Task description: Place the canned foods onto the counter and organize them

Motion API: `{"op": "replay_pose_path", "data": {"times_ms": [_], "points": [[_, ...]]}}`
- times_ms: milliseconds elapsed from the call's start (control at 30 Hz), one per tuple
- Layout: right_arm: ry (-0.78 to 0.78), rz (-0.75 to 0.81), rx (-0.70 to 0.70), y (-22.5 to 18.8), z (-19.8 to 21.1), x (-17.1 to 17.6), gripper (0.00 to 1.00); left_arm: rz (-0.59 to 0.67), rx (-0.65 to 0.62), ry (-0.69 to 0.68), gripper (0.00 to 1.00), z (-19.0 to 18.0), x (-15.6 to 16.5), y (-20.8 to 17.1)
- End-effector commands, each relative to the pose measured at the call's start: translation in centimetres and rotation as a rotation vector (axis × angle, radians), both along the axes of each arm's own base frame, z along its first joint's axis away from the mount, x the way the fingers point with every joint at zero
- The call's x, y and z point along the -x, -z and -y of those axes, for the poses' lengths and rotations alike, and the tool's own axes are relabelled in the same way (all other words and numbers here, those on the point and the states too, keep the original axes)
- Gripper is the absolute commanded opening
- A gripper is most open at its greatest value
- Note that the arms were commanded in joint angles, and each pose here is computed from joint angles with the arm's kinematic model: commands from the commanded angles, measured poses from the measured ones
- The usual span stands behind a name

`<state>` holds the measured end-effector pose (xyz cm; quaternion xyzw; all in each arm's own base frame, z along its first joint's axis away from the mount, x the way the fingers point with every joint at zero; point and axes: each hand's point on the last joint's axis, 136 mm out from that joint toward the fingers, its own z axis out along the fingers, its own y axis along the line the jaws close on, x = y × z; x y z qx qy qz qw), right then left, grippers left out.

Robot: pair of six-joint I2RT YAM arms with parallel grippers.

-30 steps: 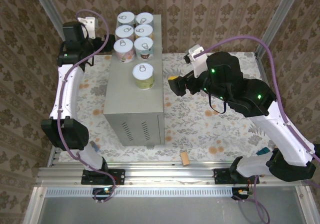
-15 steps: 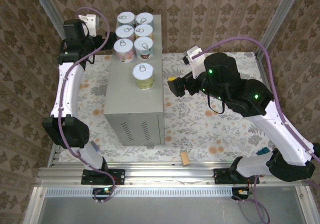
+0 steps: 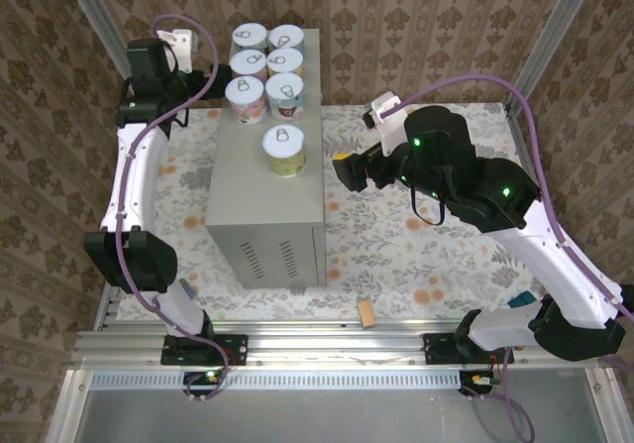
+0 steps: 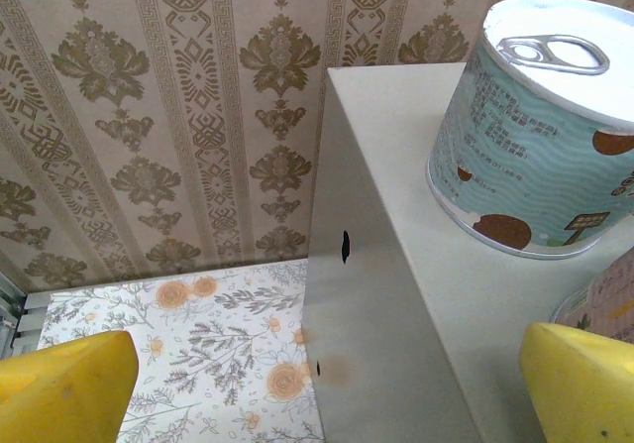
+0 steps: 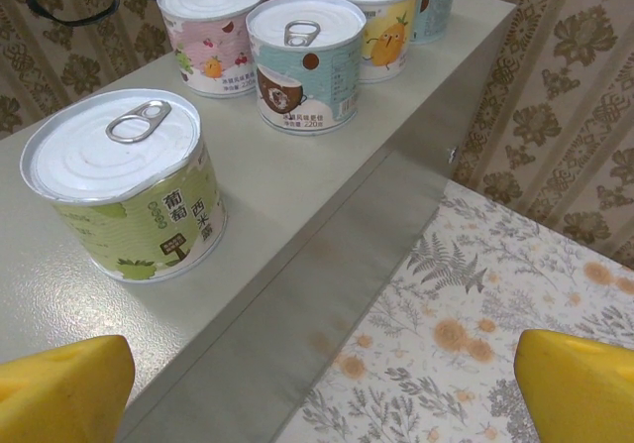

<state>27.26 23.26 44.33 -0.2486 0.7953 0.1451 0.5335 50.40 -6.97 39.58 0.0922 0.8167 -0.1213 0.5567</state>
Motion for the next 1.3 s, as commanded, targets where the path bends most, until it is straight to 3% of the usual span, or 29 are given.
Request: {"op": "replay_pose_path", "data": {"times_ms": [0, 367, 900, 1100, 1267], "points": [[0.021, 0.008, -0.028, -0.4, 0.3, -0.2, 1.00, 0.038, 0.000, -0.030, 1.00, -0.9, 1.8, -2.4], [-0.006, -0.035, 0.020, 2.3, -1.9, -1.7, 1.00, 0.036, -0.020, -0.118, 1.00, -3.2, 9.0, -4.3], [-0.202, -0.049, -0.007, 4.4, -8.4, -2.7, 0.78, -0.013, -0.003, -0.008, 1.00, -1.6, 22.3, -1.6], [-0.227, -0.055, -0.015, 4.8, -10.2, -3.5, 0.74, -0.022, 0.029, 0.100, 1.00, 0.2, 25.3, -0.7], [-0.236, -0.052, -0.023, 4.9, -11.3, -4.2, 0.70, -0.035, 0.037, 0.108, 1.00, 0.4, 25.6, -0.3]]}}
